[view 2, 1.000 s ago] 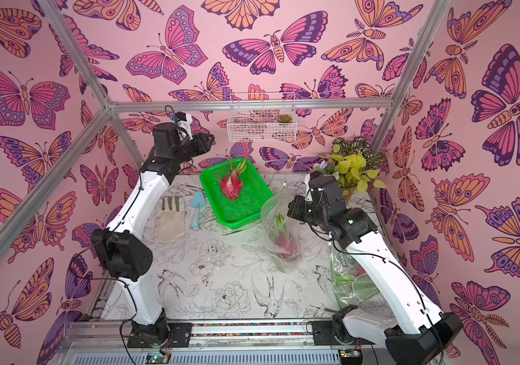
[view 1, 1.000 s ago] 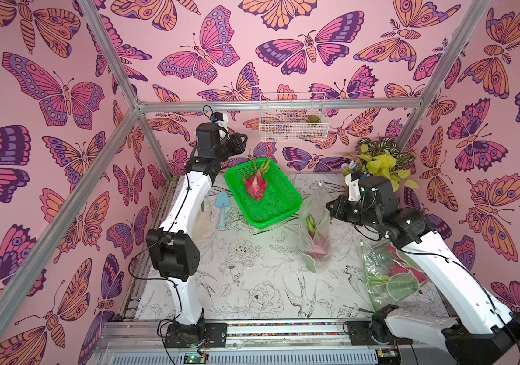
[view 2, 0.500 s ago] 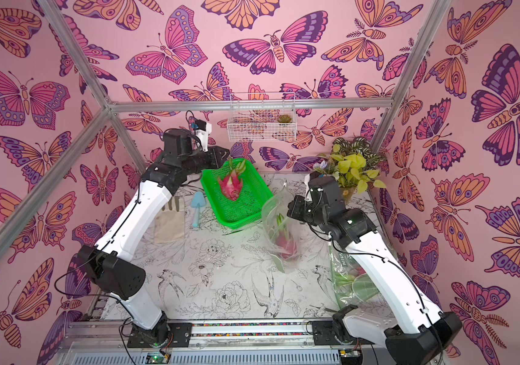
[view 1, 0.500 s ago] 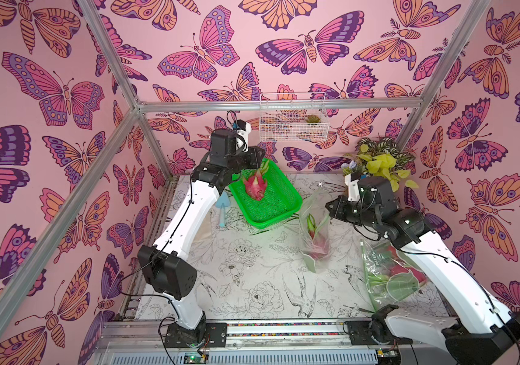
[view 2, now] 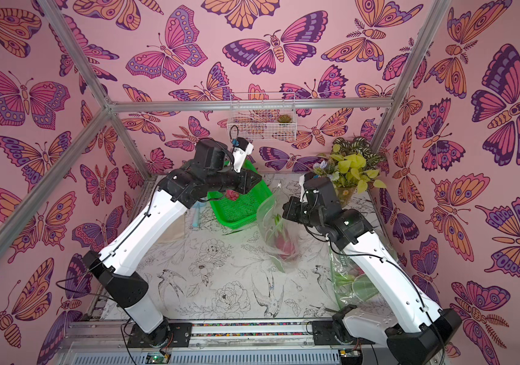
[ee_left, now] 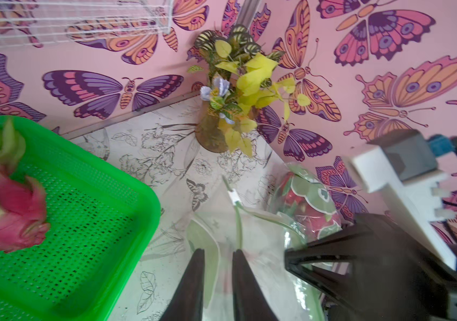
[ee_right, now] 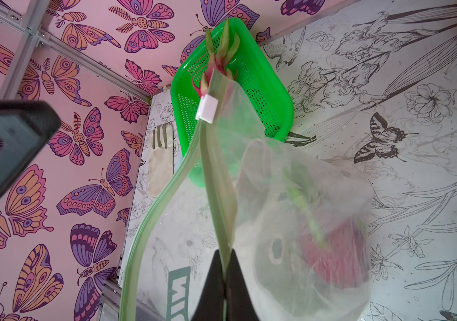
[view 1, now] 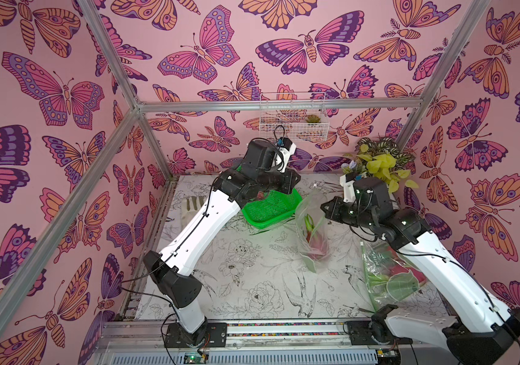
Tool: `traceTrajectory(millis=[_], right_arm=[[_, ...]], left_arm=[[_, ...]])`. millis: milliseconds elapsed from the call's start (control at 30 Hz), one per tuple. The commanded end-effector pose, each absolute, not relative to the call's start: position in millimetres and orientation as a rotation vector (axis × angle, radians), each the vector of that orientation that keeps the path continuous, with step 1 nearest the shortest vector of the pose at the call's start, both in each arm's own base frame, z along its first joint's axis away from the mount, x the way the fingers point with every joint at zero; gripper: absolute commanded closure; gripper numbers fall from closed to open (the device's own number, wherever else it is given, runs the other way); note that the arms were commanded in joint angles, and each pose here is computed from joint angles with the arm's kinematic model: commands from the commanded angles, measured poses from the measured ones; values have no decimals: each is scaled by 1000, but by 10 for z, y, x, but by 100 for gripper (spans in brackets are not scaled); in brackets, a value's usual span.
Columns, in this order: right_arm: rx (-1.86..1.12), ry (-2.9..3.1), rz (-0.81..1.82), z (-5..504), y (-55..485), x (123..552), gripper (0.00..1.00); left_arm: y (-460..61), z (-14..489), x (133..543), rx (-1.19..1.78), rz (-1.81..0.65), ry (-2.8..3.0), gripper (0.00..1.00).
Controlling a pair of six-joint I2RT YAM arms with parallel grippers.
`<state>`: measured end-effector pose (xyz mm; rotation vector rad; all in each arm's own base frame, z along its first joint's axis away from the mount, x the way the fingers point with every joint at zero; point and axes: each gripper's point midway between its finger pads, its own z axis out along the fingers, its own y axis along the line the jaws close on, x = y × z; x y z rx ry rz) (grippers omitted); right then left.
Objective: Open the zip-top bag and take out the dragon fruit
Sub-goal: Adjust the zipper food storage bag at the center of the board.
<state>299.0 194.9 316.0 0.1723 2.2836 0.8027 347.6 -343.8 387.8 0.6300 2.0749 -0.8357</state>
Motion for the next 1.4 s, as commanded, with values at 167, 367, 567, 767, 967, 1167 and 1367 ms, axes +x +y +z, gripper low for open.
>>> traceTrajectory(millis=[167, 367, 567, 767, 967, 1167, 1367], right_arm=[[176, 2242, 824, 3250, 2016, 3043, 100], [177, 2229, 835, 3273, 2033, 3040, 100], [182, 2237, 844, 3218, 2041, 3021, 100], [204, 2231, 860, 3159, 2030, 3001, 100], [224, 2218, 859, 3098, 1995, 2985, 100], [229, 2211, 824, 3051, 1938, 2984, 100], [218, 2243, 764, 2915, 1903, 3003, 100]], left_arm=[[-3664, 3632, 3096, 725, -886, 2192, 85], [-3804, 3267, 3080, 732, -889, 2309, 86], [-3920, 2811, 3069, 741, -859, 2454, 85], [-3915, 2463, 3094, 705, -806, 2550, 81], [-3929, 2278, 3053, 693, -808, 2609, 71], [-3968, 2192, 3046, 701, -819, 2630, 65], [-4008, 2214, 3023, 717, -852, 2625, 66]])
